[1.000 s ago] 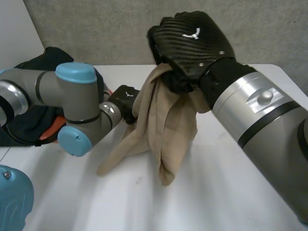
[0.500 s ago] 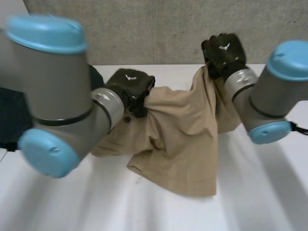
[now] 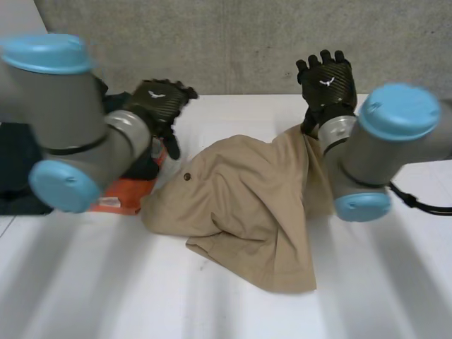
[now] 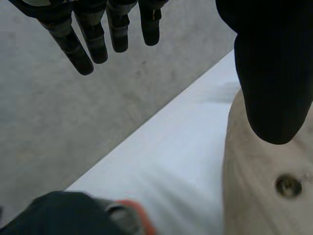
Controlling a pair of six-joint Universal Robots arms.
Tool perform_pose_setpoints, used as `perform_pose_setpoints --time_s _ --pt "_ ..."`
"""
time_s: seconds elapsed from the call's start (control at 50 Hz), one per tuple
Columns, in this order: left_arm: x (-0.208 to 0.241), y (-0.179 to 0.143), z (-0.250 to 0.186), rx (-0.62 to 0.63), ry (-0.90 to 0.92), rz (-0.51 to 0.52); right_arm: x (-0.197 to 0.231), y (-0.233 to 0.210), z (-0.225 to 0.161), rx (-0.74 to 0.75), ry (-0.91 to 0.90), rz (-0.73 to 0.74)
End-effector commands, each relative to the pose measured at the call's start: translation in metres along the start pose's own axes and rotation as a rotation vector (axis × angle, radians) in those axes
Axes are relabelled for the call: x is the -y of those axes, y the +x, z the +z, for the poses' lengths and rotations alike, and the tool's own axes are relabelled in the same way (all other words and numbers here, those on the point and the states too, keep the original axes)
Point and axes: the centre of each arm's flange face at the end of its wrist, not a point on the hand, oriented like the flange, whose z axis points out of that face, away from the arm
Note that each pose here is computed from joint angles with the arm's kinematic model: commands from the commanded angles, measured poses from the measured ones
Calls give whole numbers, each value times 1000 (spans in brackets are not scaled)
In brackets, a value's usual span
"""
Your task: Fold the laundry.
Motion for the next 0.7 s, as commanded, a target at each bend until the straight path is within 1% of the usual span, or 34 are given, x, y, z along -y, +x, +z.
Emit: perform_pose_setpoints --time_s 0.02,0.04,0.06,0.1,0.16,0.22,0.32,0.38,0.44,0.52,0.54,0.6,0.62,0.66,0.68,0.7 --pt "-29 -15 -41 -34 -132 65 14 17 -45 176 -160 -6" --pt "-35 -15 -43 -44 -153 72 13 19 -49 190 -183 -4" --pt "-50 -16 -47 -65 -207 82 9 22 -57 216 -228 2" --pt "-63 -15 -50 -84 -248 86 4 25 -65 234 -273 6" --pt "-92 -15 -44 -118 -312 108 -7 27 -79 272 -342 20" --pt "-111 -14 -31 -134 -322 115 -18 26 -86 297 -366 26" --pt "-130 -3 -8 -182 -269 109 -35 24 -90 313 -385 46" --pt "-136 3 -3 -196 -274 103 -38 21 -94 334 -395 65" --pt "-132 4 0 -188 -261 103 -39 21 -95 340 -395 76" --pt "-99 -9 6 -109 -178 112 -35 23 -92 330 -380 88" --pt "-78 -15 7 -67 -122 104 -33 24 -91 330 -374 92" --pt "-37 -24 8 -10 12 89 -30 25 -90 326 -363 96" --pt "-7 -26 8 13 123 73 -27 26 -89 321 -354 101" --pt "23 -25 7 27 237 60 -24 28 -88 315 -344 106" --pt "52 -24 4 37 351 49 -22 30 -87 306 -338 112" --pt "66 -23 2 42 409 49 -21 31 -87 301 -336 116"
